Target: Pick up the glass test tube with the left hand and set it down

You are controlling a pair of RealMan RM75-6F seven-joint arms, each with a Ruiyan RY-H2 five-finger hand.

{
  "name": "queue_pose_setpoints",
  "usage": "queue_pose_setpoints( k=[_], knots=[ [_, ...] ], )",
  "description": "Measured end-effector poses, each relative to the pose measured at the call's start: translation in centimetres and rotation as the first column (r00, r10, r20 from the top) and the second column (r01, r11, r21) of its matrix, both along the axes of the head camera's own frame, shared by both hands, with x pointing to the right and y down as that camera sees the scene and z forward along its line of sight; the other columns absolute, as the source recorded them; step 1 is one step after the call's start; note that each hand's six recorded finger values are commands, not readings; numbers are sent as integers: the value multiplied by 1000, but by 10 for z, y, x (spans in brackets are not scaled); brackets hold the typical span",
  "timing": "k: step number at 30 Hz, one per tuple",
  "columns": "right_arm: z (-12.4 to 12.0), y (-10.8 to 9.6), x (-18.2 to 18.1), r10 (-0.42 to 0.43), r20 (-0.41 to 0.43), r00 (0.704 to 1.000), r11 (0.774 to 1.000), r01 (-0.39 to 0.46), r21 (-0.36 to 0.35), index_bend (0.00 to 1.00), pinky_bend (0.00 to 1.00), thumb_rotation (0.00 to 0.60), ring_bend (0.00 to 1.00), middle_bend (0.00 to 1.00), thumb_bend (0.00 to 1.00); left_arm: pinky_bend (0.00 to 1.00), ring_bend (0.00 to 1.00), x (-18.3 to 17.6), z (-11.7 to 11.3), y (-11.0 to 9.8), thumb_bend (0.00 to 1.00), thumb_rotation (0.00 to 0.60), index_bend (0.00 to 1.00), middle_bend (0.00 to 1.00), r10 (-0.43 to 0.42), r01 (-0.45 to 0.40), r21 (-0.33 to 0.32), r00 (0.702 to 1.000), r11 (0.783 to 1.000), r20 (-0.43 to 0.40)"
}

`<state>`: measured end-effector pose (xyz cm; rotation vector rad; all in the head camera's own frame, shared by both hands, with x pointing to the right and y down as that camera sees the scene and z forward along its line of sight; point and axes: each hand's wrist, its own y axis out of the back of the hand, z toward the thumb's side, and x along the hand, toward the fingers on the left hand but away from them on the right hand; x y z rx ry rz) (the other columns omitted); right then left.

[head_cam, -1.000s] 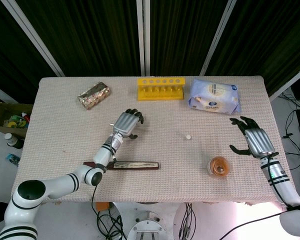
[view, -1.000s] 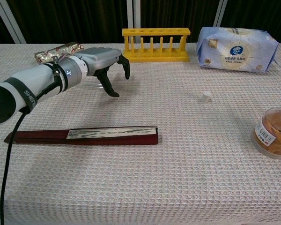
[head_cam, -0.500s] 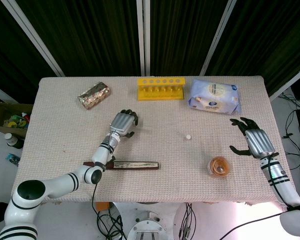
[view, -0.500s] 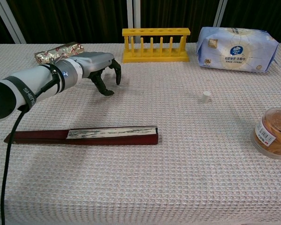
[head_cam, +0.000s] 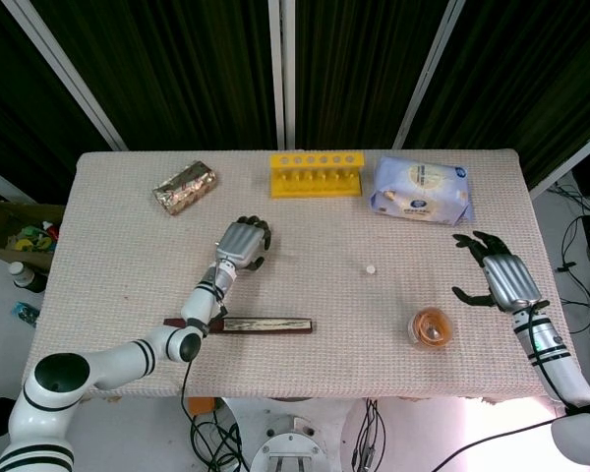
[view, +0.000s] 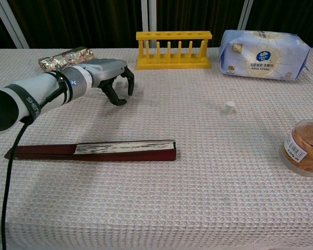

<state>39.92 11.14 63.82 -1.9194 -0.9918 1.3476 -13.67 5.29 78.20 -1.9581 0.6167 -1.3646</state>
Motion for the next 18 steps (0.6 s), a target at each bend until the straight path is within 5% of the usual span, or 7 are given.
queue_pose_setpoints(
  k=[7, 13, 18],
  knots=[
    [0, 1, 0, -1, 7, 1000, 1000, 1, 1, 149, 125, 600, 60, 254, 215, 201, 187, -4, -2, -2, 382, 600, 539, 319, -36, 36, 9, 999, 999, -19],
    [2, 7, -5, -28, 10, 1000, 1000, 28, -13, 149, 126, 600, 60, 256, 217, 330, 361, -14, -13, -5, 385, 600, 592, 501, -93, 99, 63, 991, 993, -100],
    [8, 5, -17, -71, 8, 997, 997, 72, -41, 150, 131, 600, 60, 258, 226, 344, 382, -30, -29, -2, 384, 600, 595, 535, -122, 146, 115, 975, 983, -188]
  ],
)
